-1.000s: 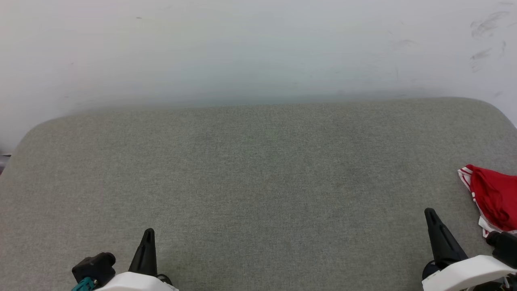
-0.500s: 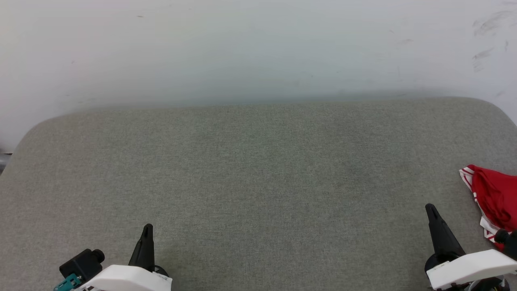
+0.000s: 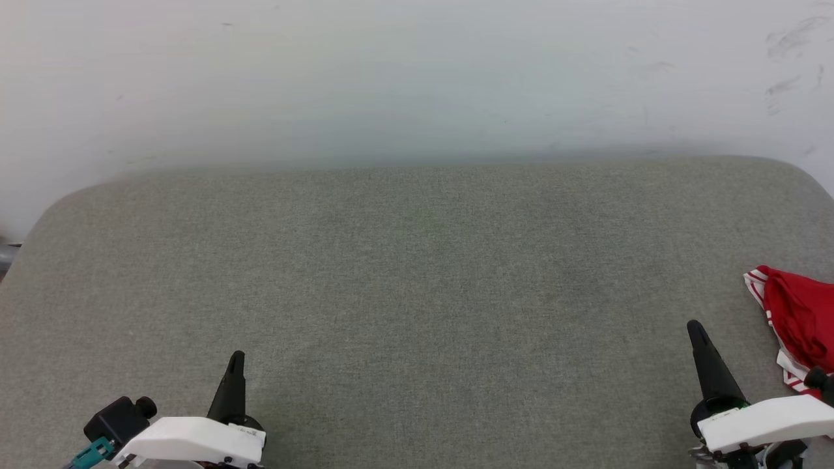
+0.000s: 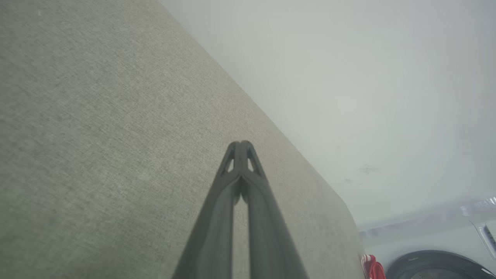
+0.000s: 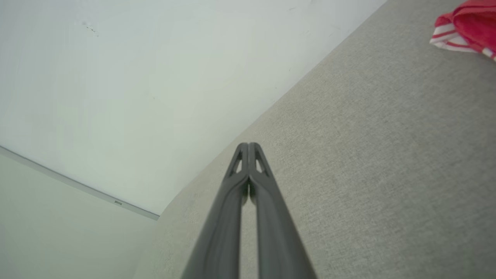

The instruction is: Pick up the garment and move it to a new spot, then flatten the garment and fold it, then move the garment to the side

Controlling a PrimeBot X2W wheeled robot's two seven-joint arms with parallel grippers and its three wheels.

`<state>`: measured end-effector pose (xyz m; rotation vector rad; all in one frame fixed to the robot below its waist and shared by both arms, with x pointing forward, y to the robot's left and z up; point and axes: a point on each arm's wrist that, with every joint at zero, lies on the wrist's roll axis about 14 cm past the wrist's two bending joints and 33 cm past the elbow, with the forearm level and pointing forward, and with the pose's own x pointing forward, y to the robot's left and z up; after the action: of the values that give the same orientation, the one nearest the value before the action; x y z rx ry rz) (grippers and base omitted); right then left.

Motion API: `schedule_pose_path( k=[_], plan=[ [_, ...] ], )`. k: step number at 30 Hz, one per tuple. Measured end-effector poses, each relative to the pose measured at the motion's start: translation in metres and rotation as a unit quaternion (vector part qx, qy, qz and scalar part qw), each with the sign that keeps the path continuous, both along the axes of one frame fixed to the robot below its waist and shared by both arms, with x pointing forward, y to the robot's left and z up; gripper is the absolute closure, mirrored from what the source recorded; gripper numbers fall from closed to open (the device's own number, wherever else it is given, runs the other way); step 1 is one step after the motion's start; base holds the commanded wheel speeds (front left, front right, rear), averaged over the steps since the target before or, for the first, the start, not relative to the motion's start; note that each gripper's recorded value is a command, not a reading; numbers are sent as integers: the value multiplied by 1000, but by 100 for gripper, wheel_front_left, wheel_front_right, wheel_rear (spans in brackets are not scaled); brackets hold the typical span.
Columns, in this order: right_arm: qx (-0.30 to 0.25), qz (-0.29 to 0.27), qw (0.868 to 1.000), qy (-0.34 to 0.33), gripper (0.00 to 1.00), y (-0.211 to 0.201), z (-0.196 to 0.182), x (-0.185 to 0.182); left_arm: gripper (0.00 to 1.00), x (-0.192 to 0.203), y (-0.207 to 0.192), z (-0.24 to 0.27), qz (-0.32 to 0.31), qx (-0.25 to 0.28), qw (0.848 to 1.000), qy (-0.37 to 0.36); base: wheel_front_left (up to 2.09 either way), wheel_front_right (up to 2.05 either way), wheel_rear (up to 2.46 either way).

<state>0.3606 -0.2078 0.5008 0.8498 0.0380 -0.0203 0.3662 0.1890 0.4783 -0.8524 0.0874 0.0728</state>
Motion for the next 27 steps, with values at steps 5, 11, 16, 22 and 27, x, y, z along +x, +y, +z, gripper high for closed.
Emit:
schedule_pose_path(
  k=[5,11,16,22,27],
  plan=[
    [31,-1,1000,2,100,0,-1,1,100,2,1,1,2,-31,1000,1,0,0,0],
    [66,-2,998,-2,100,1,1,5,100,4,1,2,3,-66,998,-1,0,0,0],
    [94,-4,996,-1,100,1,0,7,100,6,2,4,5,-94,996,-4,0,0,0],
    [126,-4,992,-4,100,2,1,10,100,7,3,5,6,-127,992,-7,0,0,0],
    [151,-6,989,-4,100,2,1,11,100,9,4,7,7,-152,988,-10,0,0,0]
  ],
)
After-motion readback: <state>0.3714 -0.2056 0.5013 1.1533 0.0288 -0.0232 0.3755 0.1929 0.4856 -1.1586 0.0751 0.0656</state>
